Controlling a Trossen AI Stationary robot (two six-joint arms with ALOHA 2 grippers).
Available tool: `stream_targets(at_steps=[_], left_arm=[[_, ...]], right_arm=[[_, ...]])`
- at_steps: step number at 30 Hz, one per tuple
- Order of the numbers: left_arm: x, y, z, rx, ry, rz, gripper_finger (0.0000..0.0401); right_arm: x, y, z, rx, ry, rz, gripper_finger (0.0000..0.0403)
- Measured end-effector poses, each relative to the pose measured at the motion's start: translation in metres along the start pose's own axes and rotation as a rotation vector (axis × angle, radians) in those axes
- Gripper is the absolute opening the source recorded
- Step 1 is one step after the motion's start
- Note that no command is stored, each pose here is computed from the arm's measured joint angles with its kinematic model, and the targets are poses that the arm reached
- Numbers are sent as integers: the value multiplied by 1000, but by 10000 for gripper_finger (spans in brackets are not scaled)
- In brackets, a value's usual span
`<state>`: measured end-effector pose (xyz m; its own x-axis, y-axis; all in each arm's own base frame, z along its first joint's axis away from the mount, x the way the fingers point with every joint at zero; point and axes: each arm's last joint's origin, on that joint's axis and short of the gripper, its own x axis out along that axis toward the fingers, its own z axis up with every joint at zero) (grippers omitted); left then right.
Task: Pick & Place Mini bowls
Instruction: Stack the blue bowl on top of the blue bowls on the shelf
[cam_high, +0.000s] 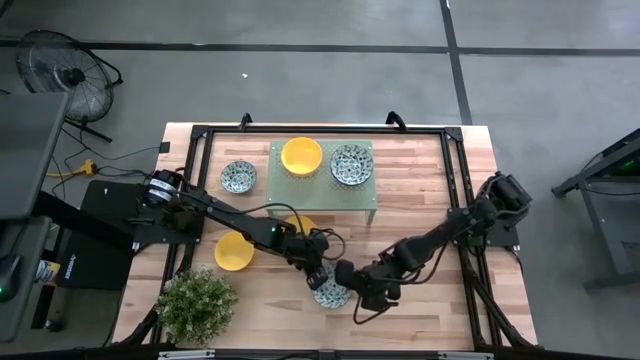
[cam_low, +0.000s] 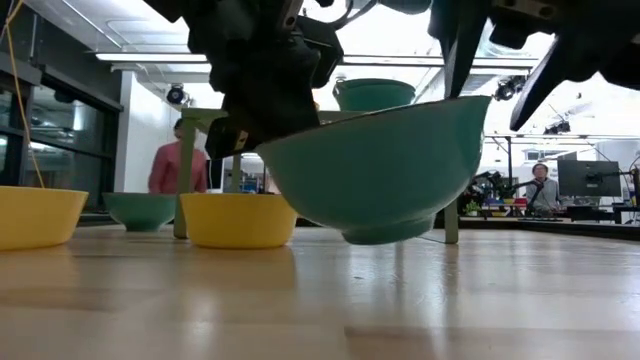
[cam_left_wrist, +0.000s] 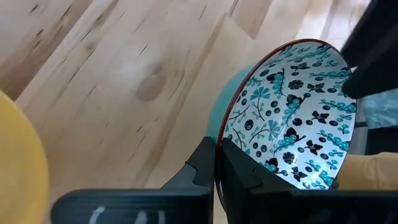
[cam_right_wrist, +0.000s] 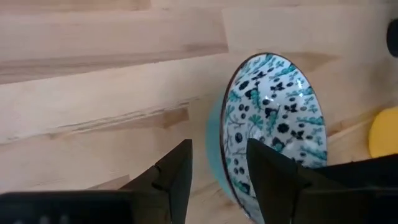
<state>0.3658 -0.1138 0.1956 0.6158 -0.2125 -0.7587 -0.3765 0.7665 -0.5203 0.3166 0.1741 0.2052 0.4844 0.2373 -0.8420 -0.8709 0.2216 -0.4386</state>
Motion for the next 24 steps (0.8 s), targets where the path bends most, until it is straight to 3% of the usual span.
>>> stream_targets(at_steps=[14, 24], left_arm=[[0, -3, 1, 75, 8, -44, 0], [0, -4, 2, 110, 9, -66, 0]], right_arm=[[2, 0, -1, -22, -38, 42, 122], [2, -1, -1, -40, -48, 35, 11]])
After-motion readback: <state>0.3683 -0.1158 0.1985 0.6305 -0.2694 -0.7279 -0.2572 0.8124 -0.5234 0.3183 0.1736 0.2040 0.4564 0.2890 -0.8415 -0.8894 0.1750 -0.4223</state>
